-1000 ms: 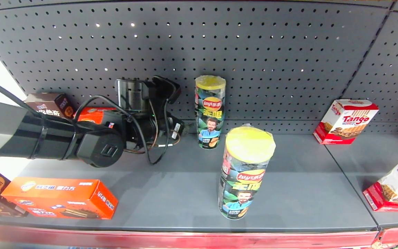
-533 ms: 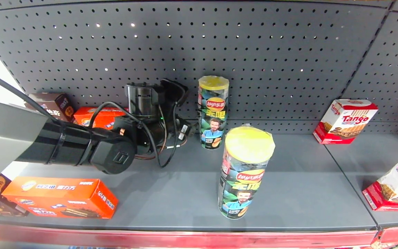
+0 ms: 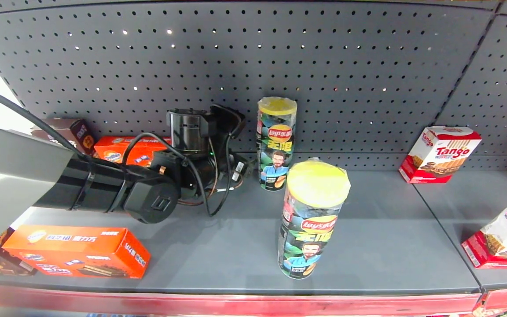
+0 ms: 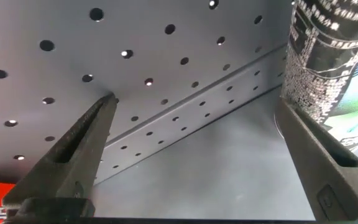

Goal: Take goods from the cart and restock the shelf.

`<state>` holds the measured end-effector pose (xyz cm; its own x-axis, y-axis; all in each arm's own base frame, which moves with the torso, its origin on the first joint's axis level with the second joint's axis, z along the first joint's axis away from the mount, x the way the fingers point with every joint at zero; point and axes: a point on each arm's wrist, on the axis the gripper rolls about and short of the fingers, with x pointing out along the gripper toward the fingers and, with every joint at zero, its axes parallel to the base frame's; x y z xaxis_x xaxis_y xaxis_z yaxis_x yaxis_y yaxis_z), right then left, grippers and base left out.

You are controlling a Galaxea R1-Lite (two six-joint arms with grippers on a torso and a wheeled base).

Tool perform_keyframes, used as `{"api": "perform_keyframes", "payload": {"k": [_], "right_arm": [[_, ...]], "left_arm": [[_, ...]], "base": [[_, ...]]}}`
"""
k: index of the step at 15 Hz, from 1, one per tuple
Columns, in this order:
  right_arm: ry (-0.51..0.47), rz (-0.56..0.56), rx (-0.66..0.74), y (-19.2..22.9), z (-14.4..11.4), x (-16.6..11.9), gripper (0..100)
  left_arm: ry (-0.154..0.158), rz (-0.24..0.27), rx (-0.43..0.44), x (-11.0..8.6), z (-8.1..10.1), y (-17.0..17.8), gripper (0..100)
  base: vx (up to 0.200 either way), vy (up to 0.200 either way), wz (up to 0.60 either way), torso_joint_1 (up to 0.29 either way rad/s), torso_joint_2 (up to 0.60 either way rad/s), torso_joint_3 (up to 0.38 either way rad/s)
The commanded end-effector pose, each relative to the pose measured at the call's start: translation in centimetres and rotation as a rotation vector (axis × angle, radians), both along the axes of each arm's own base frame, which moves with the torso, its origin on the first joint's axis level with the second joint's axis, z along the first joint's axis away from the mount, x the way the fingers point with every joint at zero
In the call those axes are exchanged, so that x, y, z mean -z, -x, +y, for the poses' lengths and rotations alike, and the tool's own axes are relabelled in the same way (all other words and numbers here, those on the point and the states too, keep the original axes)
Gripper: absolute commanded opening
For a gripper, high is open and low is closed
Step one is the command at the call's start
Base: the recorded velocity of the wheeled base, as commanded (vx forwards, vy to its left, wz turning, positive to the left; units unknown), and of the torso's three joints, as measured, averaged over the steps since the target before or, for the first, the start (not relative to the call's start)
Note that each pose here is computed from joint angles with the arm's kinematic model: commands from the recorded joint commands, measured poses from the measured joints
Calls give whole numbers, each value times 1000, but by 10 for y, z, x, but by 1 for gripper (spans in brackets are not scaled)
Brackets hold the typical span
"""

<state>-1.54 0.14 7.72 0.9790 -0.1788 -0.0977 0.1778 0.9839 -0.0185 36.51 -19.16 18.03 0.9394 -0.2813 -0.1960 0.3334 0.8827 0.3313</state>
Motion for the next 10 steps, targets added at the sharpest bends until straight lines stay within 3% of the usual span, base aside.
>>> {"api": "perform_keyframes", "payload": {"k": [1, 10], "right_arm": [[0, 2, 1, 0, 0, 0, 100], [0, 2, 1, 0, 0, 0, 100]], "left_arm": [[-2, 5, 4, 3, -2, -1, 100], [3, 2, 19, 2, -9, 1, 100]], "base": [[0, 0, 0, 0, 0, 0], [0, 0, 0, 0, 0, 0]]}}
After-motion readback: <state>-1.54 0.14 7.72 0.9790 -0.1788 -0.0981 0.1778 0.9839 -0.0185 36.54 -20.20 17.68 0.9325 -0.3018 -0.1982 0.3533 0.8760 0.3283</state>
